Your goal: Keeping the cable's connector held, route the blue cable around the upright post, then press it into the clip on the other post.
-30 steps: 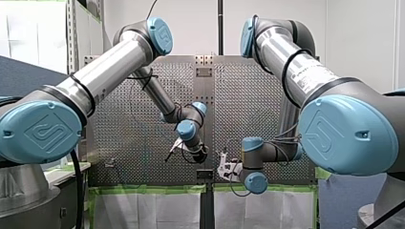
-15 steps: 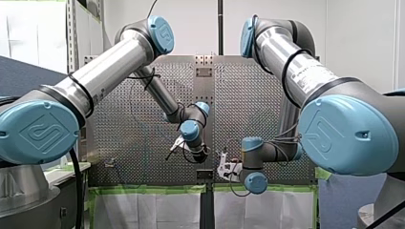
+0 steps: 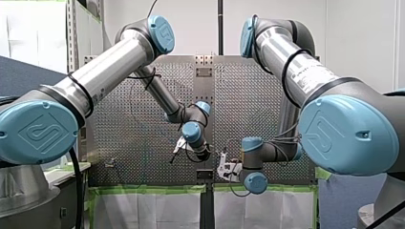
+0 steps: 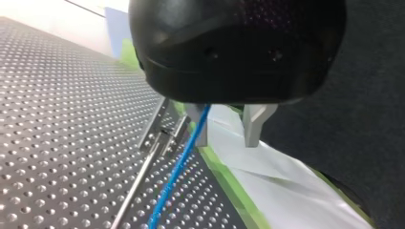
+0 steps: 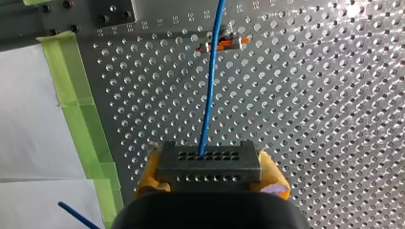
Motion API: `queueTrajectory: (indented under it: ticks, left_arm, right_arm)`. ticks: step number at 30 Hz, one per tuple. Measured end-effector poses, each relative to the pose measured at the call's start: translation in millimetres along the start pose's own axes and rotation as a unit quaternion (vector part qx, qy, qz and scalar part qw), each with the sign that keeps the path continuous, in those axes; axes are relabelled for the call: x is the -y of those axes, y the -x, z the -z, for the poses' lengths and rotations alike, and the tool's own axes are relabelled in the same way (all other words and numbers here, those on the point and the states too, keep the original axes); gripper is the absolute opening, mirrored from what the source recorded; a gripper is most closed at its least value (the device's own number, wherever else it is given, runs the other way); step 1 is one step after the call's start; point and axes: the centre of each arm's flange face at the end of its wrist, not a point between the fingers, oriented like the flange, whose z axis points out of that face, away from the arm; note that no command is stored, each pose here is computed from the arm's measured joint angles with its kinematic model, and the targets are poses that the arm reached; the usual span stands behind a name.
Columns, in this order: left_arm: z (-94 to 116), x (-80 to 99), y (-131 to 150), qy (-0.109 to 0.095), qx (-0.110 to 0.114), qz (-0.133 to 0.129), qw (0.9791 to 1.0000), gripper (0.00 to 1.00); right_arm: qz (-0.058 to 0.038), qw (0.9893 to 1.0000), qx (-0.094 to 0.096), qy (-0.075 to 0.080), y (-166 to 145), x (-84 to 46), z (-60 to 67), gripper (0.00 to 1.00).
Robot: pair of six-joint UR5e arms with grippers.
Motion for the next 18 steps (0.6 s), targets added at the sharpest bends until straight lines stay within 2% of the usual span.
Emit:
queueTrajectory:
  ticks: [1,11,18]
  left_arm:
    - [-0.1,0.0,-0.1,0.000,0.000,0.004,1.0000,0.02]
    - [-0.2,0.1,-0.4,0.000,0.000,0.047,0.9989,0.02]
    - [-1.8,6.2,3.7,0.006,0.023,0.071,0.9972,0.02]
  right_arm:
    - [0.0001,1.0000,0.000,0.000,-0.1,-0.5,-0.1,0.00]
    - [0.0016,1.0000,0.000,0.003,-0.3,-2.4,-0.4,0.00]
    - [0.0043,1.0000,0.000,0.003,-0.3,-3.9,-1.0,0.00]
